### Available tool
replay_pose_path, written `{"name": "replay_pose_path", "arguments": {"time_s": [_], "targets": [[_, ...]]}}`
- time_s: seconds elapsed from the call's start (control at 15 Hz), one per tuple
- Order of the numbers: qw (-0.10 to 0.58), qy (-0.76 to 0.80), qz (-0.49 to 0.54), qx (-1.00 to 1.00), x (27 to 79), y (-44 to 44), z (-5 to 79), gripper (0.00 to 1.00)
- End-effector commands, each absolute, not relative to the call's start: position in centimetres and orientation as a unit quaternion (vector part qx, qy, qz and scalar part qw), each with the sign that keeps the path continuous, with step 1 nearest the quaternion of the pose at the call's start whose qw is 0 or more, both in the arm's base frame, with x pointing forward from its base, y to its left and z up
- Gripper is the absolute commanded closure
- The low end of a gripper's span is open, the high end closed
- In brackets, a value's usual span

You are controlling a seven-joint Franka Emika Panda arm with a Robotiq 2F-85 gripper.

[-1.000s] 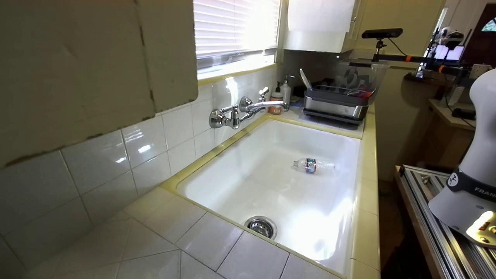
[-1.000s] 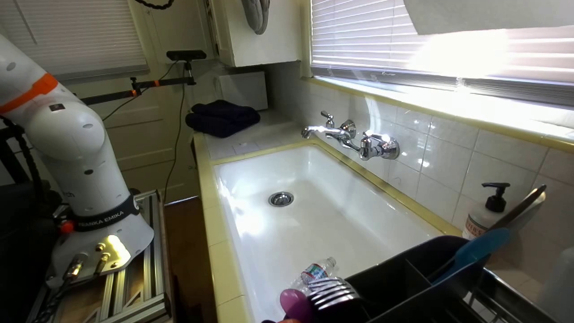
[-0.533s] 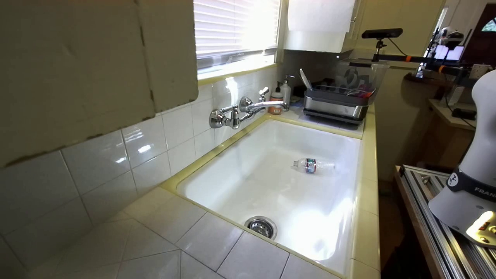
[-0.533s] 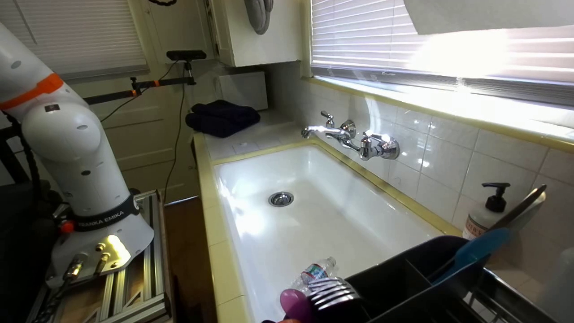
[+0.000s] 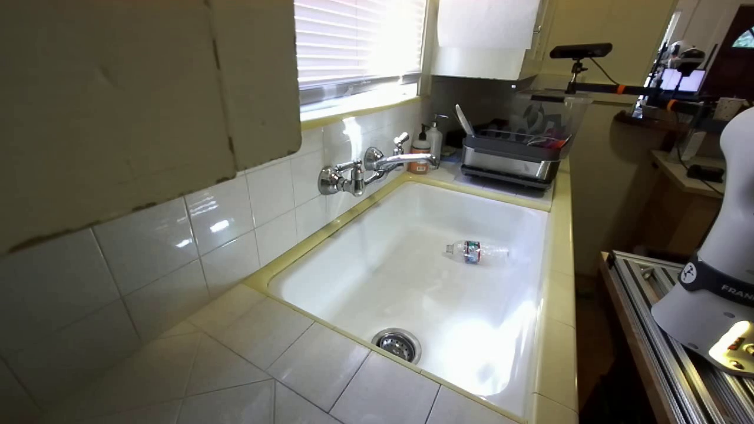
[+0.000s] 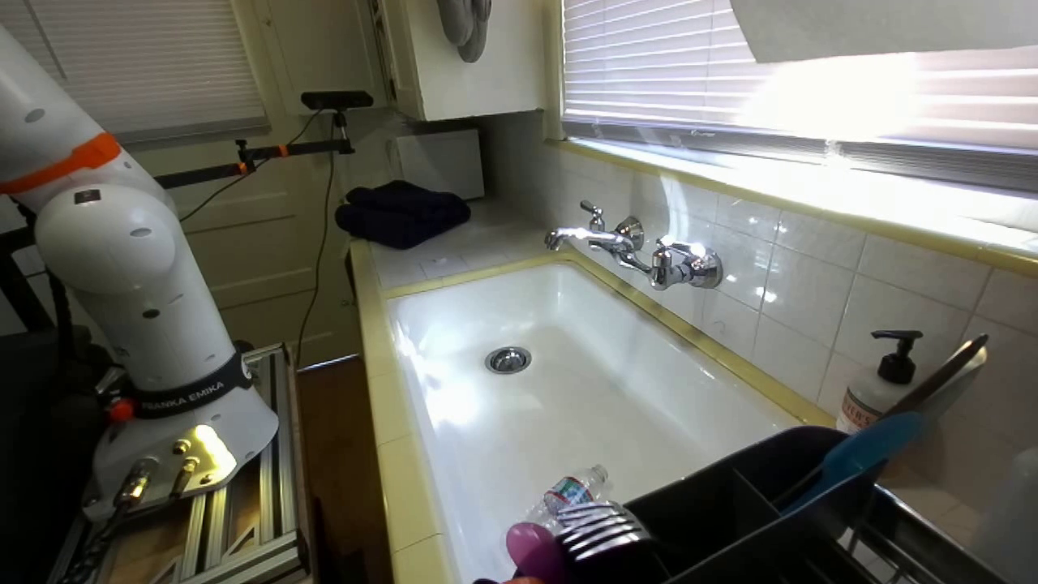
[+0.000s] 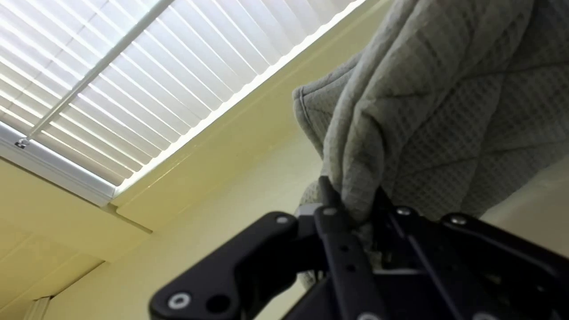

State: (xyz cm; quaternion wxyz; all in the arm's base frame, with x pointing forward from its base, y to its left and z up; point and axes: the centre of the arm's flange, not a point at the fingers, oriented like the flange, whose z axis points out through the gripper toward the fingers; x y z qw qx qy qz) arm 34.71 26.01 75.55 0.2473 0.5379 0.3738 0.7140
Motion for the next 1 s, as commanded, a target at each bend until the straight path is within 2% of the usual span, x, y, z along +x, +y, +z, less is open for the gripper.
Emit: {"name": "replay_pose_path", "arguments": {"time_s": [0.0, 0.67, 0.73, 0.93], "targets": [[0.255, 0.368, 0.711, 0.542, 35.3, 27.6, 78.4, 0.96], [0.269, 0.362, 0.695, 0.56, 37.5, 28.2, 79.3, 0.96], [0.26, 0.368, 0.7, 0.555, 37.1, 26.9, 76.6, 0.82], [0.26, 0.367, 0.7, 0.555, 37.6, 27.0, 76.9, 0.82]]}}
